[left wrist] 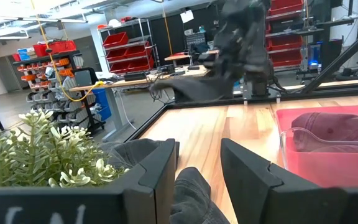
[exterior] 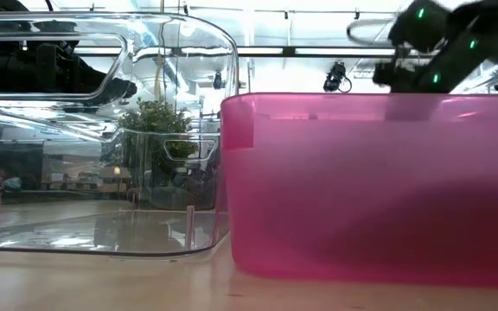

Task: Pick & Place hat
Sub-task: Put the top right black cap into the transparent bin

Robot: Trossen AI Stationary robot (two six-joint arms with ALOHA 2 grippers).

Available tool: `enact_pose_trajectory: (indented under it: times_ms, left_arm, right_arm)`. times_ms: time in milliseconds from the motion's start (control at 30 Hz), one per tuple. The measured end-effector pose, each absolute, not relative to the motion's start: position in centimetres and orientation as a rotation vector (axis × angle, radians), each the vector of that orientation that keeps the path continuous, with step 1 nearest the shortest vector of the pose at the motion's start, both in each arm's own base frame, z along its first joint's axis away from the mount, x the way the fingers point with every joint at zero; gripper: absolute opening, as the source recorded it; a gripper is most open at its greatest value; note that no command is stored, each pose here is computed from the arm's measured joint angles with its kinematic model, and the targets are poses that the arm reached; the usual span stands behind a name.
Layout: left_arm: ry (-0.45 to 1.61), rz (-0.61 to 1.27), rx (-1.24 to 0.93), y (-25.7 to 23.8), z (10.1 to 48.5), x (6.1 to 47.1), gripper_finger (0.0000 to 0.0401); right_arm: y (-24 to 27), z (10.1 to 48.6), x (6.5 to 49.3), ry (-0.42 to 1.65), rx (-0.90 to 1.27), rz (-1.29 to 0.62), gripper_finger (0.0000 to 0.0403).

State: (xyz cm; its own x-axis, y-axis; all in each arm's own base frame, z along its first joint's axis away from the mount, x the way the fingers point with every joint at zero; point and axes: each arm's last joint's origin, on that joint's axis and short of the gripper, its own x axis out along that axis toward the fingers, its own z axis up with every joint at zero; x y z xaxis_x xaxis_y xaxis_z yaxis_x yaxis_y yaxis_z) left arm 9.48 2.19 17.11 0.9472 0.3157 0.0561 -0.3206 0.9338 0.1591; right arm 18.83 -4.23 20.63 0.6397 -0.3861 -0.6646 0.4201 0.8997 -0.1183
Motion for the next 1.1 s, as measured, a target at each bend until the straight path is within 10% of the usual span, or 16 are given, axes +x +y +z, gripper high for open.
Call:
enact_pose_trajectory:
  times_ms: [1100]
  left_arm:
    - [-0.030, 0.325, 0.168, 2.2, 17.1, 9.5, 0.0133]
  right_arm:
    - [8.9, 22.1, 21.9, 0.529, -0.885, 0.622, 0.0013]
